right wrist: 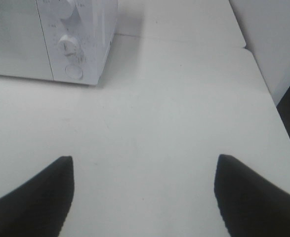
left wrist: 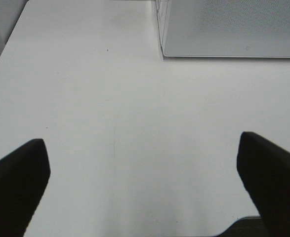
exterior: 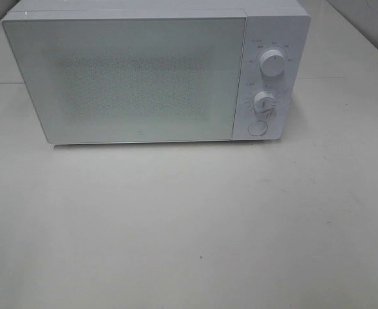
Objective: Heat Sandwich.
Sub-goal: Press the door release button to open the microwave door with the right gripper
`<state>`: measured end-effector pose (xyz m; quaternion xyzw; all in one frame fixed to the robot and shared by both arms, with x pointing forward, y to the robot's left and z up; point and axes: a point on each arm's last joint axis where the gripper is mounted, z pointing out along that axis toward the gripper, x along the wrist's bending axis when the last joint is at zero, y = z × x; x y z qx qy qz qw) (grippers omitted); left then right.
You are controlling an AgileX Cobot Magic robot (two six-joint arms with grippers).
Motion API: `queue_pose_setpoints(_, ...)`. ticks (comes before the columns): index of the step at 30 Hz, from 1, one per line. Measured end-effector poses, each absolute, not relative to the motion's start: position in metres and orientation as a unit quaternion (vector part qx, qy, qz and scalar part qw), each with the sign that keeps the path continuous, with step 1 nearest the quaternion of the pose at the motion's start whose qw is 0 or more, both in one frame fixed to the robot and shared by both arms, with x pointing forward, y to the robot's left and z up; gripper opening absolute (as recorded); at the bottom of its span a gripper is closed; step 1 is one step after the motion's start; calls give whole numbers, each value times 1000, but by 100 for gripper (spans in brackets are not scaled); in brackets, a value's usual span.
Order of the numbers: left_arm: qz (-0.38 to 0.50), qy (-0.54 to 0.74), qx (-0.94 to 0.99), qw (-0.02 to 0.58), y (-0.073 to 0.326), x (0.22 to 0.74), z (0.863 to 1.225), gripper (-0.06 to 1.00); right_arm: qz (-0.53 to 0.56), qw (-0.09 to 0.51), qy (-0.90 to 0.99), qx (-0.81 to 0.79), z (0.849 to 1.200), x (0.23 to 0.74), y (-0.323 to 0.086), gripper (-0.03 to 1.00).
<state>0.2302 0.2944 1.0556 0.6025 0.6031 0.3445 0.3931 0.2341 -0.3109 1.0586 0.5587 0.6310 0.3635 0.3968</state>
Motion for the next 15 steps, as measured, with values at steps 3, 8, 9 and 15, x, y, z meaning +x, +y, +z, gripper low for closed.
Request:
queue_pose_setpoints(3,345,603,603,393,294,230,1056,97,365,398,632,555,1064,243,-309,76)
queue_pose_setpoints(8,345,603,603,393,294,230,1056,97,364,396,637,552,1070,262,-305,76)
queue_pose_setpoints(9,345,603,603,393,294,230,1056,97,364,396,637,552,1070,262,-305,76)
queue_pose_setpoints(15,345,603,603,393,294,230,1056,97,371,400,639,542,1076,286,-301,76)
